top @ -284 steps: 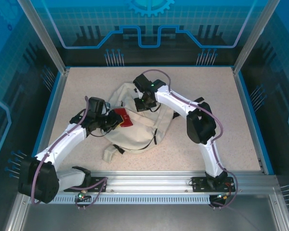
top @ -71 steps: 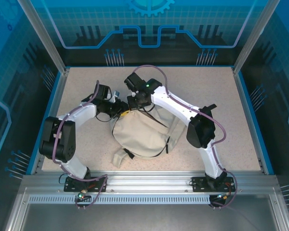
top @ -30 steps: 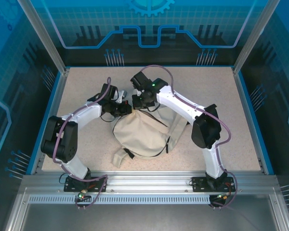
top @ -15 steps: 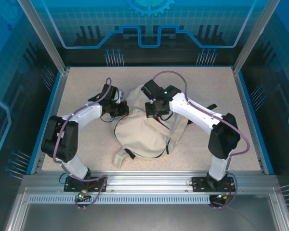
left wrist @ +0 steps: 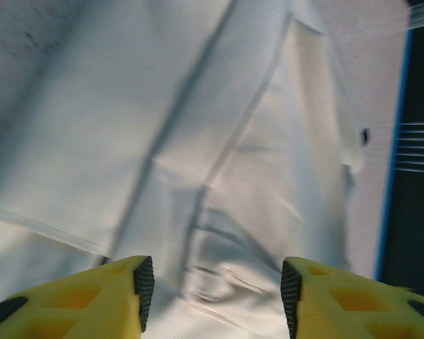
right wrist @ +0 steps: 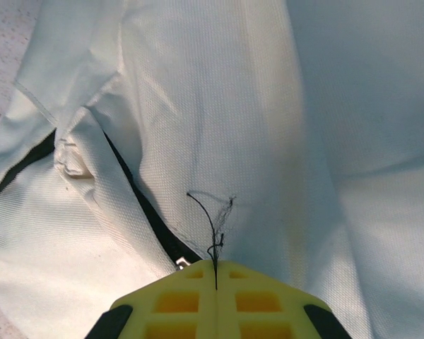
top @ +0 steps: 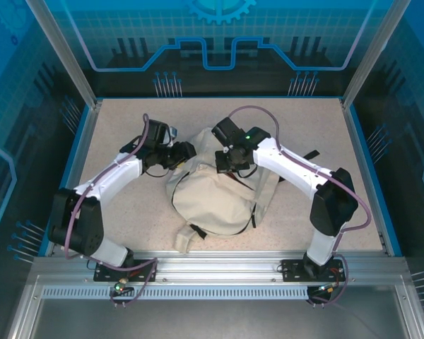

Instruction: Pack the student bag

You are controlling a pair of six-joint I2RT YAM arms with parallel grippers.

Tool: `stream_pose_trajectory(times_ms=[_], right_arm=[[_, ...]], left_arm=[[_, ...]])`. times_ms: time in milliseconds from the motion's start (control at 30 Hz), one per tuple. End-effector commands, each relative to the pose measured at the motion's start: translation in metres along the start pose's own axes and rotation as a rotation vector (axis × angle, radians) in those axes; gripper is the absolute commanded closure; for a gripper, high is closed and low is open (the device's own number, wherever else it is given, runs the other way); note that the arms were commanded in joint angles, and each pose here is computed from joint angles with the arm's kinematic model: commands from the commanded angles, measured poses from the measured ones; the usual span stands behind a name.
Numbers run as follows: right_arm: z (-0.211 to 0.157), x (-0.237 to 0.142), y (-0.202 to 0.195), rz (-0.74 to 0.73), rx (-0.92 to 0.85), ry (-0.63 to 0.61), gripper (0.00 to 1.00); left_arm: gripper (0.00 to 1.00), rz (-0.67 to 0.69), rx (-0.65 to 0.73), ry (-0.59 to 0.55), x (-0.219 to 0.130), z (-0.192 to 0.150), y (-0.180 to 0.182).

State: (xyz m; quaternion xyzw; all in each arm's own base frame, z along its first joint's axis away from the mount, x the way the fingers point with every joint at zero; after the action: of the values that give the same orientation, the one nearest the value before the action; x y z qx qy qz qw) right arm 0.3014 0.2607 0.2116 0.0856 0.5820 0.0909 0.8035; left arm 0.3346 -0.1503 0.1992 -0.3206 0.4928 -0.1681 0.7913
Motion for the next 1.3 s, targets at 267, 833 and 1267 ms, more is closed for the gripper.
stream_pose_trajectory(times_ms=[267, 833, 1267], right_arm=[[0.010, 0.010, 0.007, 0.075, 0.042, 0.011, 1.00], [0.006, 0.024, 0.016, 0.143, 0.030, 0.054, 1.00], [0.013, 0.000, 0.001, 0.000, -0.013, -0.030, 1.00]], left_arm=[[0.52, -0.085, -0.297, 0.121, 0.020, -0.040, -0.015], [0.51, 0.034, -0.317, 0.174, 0.053, -0.039, -0.005], [0.97, 0.151, -0.258, 0.097, 0.040, -0.030, 0.008]])
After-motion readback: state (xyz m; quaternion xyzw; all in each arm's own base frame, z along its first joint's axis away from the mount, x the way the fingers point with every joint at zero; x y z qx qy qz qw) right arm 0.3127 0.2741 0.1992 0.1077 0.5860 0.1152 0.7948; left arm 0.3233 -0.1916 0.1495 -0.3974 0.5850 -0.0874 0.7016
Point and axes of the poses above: each hand's point on the last joint's axis, 136 mm out from that joint toward the fingers, its own x axis out along the fingers, its own y axis along the line the jaws close on, z = x × y, the point moved 6 cm from there along -x, back along the fingers, and after that the axes turned 7 degrees about x, right-handed, at the moved point
